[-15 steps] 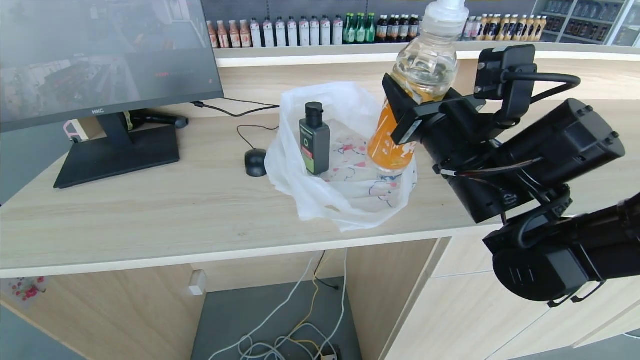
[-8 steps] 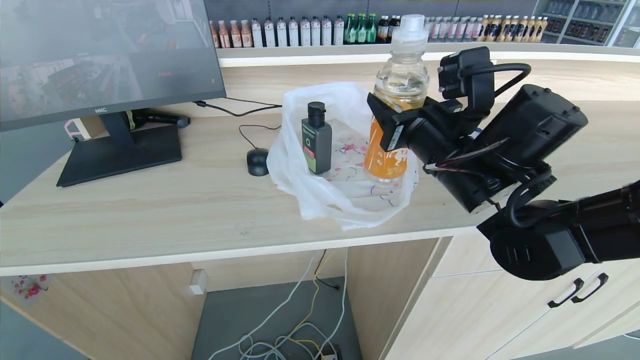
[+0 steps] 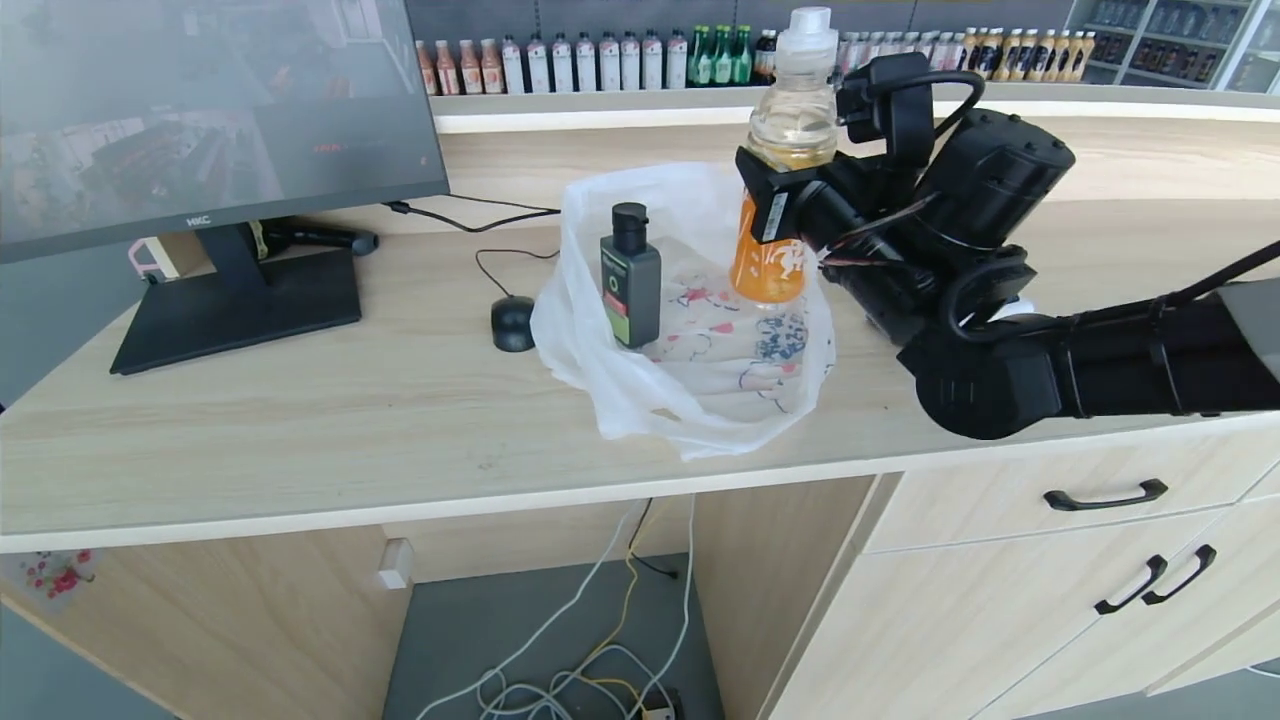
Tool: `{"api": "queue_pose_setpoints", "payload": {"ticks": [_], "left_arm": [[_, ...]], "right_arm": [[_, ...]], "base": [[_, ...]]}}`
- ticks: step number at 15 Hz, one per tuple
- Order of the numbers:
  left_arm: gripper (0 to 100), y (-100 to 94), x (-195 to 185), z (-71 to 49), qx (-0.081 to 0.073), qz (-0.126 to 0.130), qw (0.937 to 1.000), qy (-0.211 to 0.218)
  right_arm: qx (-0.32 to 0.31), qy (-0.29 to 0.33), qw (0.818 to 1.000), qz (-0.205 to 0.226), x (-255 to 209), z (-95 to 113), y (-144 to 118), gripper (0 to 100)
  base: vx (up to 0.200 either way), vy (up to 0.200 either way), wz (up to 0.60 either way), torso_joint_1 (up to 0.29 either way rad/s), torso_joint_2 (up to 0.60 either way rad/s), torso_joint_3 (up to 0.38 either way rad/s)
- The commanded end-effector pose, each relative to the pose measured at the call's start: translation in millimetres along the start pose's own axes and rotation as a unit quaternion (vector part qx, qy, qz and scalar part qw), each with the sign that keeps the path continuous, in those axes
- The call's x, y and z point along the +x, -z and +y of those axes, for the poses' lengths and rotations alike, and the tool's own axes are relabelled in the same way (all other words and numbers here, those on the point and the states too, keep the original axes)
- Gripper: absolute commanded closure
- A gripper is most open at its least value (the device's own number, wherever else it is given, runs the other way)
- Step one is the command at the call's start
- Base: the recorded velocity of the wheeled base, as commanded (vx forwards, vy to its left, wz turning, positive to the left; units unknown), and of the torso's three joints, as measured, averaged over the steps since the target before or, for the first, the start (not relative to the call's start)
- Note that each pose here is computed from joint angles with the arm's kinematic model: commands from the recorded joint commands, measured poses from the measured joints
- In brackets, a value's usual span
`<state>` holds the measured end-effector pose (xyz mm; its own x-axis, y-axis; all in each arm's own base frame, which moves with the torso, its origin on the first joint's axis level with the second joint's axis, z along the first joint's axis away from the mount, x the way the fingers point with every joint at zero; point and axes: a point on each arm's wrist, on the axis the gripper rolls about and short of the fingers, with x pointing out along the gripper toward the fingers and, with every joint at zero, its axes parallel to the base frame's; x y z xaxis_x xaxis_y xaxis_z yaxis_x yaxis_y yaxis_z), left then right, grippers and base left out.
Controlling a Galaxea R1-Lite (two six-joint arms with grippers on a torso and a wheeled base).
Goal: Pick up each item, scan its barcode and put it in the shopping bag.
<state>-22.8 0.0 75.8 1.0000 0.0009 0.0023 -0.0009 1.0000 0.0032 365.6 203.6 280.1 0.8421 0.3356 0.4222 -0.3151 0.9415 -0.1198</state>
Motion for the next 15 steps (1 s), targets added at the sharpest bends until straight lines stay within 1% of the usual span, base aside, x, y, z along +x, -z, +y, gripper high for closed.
{"api": "queue_pose_setpoints", "payload": {"ticks": [1, 5, 8, 10, 15], "left_arm": [[0, 0.0, 0, 0.0, 0.000, 0.000, 1.0000, 0.000], [0, 0.0, 0, 0.0, 0.000, 0.000, 1.0000, 0.000], [0, 0.0, 0, 0.0, 0.000, 0.000, 1.0000, 0.000], [0, 0.0, 0, 0.0, 0.000, 0.000, 1.0000, 0.000], [0, 0.0, 0, 0.0, 0.000, 0.000, 1.0000, 0.000]], "right_arm": [[0.003, -0.003, 1.000, 0.014, 10, 5, 22, 100], [0.017, -0.004, 0.999, 0.028, 10, 8, 35, 100], [0.024, -0.005, 0.999, 0.043, 11, 11, 52, 100], [0.026, -0.005, 0.998, 0.049, 11, 12, 58, 100], [0.026, -0.006, 0.998, 0.052, 11, 13, 61, 100]], "base": [[0.000, 0.000, 0.00, 0.000, 0.00, 0.000], [0.000, 0.000, 0.00, 0.000, 0.00, 0.000], [0.000, 0.000, 0.00, 0.000, 0.00, 0.000], [0.000, 0.000, 0.00, 0.000, 0.00, 0.000], [0.000, 0.000, 0.00, 0.000, 0.00, 0.000]]}}
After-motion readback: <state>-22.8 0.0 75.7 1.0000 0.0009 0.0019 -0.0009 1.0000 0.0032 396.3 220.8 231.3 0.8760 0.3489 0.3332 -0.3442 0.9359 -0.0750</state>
